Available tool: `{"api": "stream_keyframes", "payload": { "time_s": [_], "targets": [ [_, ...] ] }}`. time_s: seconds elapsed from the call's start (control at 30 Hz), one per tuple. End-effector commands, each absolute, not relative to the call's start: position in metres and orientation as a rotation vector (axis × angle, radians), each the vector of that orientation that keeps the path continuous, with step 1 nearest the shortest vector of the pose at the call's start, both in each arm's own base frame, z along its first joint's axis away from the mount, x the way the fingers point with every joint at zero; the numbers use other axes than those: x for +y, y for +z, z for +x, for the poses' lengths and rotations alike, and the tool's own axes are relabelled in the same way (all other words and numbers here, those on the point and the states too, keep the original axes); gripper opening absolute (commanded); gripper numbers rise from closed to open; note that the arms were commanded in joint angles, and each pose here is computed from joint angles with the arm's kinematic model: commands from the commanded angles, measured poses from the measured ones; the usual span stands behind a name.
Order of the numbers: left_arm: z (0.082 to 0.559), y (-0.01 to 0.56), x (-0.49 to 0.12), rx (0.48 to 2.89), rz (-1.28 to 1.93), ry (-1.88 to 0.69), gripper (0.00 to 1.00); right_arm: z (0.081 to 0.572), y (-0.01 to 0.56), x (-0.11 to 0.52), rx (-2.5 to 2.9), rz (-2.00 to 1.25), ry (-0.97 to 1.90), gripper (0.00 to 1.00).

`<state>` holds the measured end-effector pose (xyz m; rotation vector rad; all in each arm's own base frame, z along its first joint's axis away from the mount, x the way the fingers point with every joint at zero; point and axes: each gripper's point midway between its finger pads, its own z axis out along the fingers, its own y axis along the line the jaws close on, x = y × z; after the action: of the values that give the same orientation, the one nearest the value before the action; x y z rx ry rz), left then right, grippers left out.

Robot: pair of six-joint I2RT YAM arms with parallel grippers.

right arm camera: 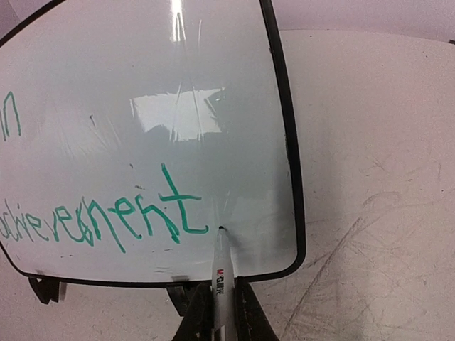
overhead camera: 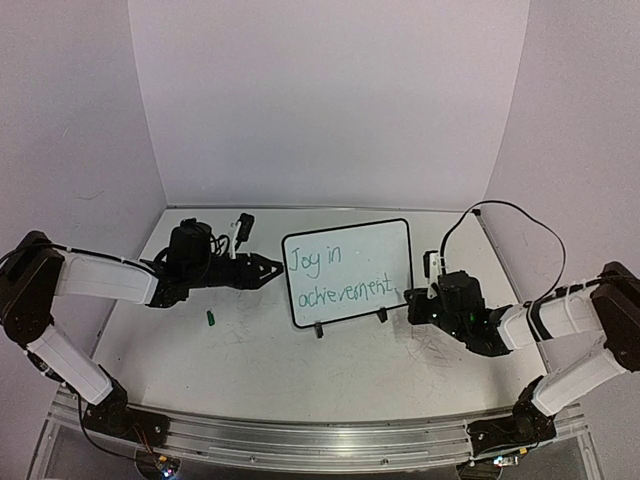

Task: Write a sentence on the whiteboard
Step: Write a sentence on the whiteboard, then pick up the pen cap from the center of the board.

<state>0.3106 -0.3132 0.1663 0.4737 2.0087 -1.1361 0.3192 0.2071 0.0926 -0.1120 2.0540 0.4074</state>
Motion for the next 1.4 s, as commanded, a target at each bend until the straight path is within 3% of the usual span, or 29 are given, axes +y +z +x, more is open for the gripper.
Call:
{"api": "stream_keyframes", "payload": {
  "time_s": [0.0, 0.23, 0.4, 0.63, 0.83, 1.0, 1.37],
  "targets": [
    [0.307, 0.181, -0.305, 1.989, 0.446, -1.117, 0.55, 0.331, 0.109, 0.209, 1.993, -0.069, 0.412, 0.0],
    [0.313, 0.167, -0.28, 2.118, 0.29, -0.973, 0.56, 0.302, 0.147, 0.203, 1.996, -0.046, 0.543, 0.0],
    [0.318, 0.141, -0.231, 2.302, 0.039, -0.678, 0.62, 0.277, 0.185, 0.181, 1.928, -0.02, 0.586, 0.0],
    [0.304, 0.092, -0.164, 2.555, -0.191, -0.264, 0.64, 0.285, 0.209, 0.187, 1.888, -0.125, 0.52, 0.0],
    [0.313, 0.076, -0.148, 2.627, -0.248, -0.182, 0.64, 0.289, 0.216, 0.202, 1.876, -0.216, 0.529, 0.0],
    [0.318, 0.047, -0.15, 2.713, -0.193, -0.109, 0.51, 0.282, 0.21, 0.212, 1.881, -0.259, 0.601, 0.0],
    [0.304, 0.016, -0.15, 2.802, -0.185, -0.053, 0.39, 0.269, 0.206, 0.202, 1.855, -0.238, 0.633, 0.0]
  ]
}}
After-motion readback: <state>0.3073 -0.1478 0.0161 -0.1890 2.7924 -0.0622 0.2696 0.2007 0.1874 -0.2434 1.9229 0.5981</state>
